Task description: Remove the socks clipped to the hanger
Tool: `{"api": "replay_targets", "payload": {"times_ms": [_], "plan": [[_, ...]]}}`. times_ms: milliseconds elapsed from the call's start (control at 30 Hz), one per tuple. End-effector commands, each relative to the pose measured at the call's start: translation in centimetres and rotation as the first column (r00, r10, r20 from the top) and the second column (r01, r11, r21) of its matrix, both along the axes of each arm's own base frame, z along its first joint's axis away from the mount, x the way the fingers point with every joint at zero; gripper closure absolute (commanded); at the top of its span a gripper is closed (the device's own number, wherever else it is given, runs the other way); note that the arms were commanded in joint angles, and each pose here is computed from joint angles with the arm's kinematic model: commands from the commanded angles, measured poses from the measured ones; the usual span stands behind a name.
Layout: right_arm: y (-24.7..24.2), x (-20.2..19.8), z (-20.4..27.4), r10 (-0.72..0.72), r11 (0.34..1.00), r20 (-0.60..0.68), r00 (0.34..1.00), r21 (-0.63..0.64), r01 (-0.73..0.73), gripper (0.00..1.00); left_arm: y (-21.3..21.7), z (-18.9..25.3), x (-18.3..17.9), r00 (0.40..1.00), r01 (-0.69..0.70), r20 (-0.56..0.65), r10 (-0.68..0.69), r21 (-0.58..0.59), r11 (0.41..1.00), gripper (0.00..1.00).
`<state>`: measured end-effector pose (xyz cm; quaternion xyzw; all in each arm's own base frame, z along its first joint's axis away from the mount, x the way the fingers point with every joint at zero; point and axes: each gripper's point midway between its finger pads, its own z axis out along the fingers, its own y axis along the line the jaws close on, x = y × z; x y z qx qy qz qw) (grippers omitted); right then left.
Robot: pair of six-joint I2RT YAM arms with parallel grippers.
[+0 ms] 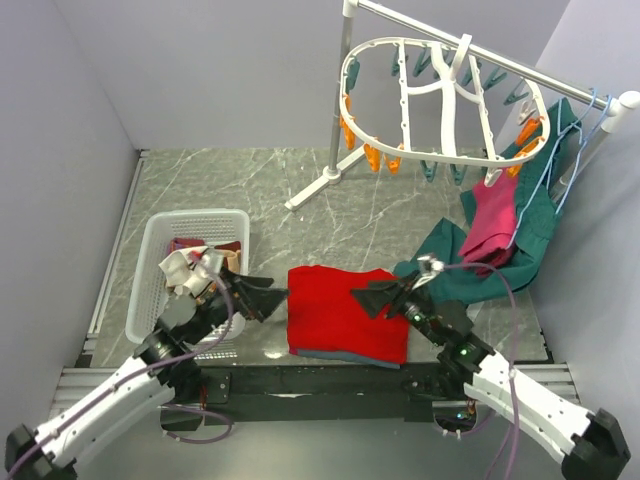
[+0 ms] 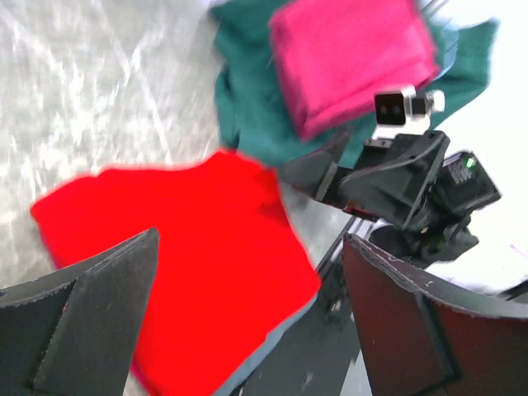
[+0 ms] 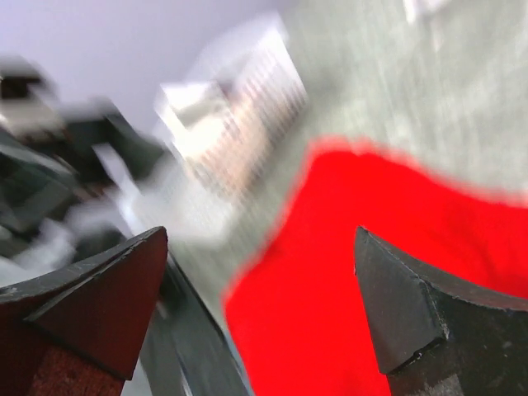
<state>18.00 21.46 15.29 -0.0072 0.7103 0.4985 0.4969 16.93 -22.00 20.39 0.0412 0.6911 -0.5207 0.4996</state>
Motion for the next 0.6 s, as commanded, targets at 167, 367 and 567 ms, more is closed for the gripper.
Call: {"api": "replay_targets", "payload": {"times_ms": [167, 367, 567], "plan": [[-4.3, 1.7, -2.9, -0.256, 0.958, 0.03, 0.966, 0.14, 0.25, 0.0, 3.0, 1.1, -1.1, 0.992, -0.082, 0.077, 0.101, -0.216, 0.973, 0.04], [-4.4, 1.5, -4.8, -0.256, 0.96, -0.051, 0.965, 0.104, 0.26, 0.0, 2.7, -2.3, -1.2, 0.997, -0.074, -0.003, 0.075, -0.234, 0.969, 0.04], [-4.6, 1.5, -6.0, -0.269, 0.957, -0.102, 0.958, 0.082, 0.277, 0.0, 1.6, -3.2, -2.0, 1.0, 0.004, -0.017, -0.009, -0.283, 0.959, 0.04]]}}
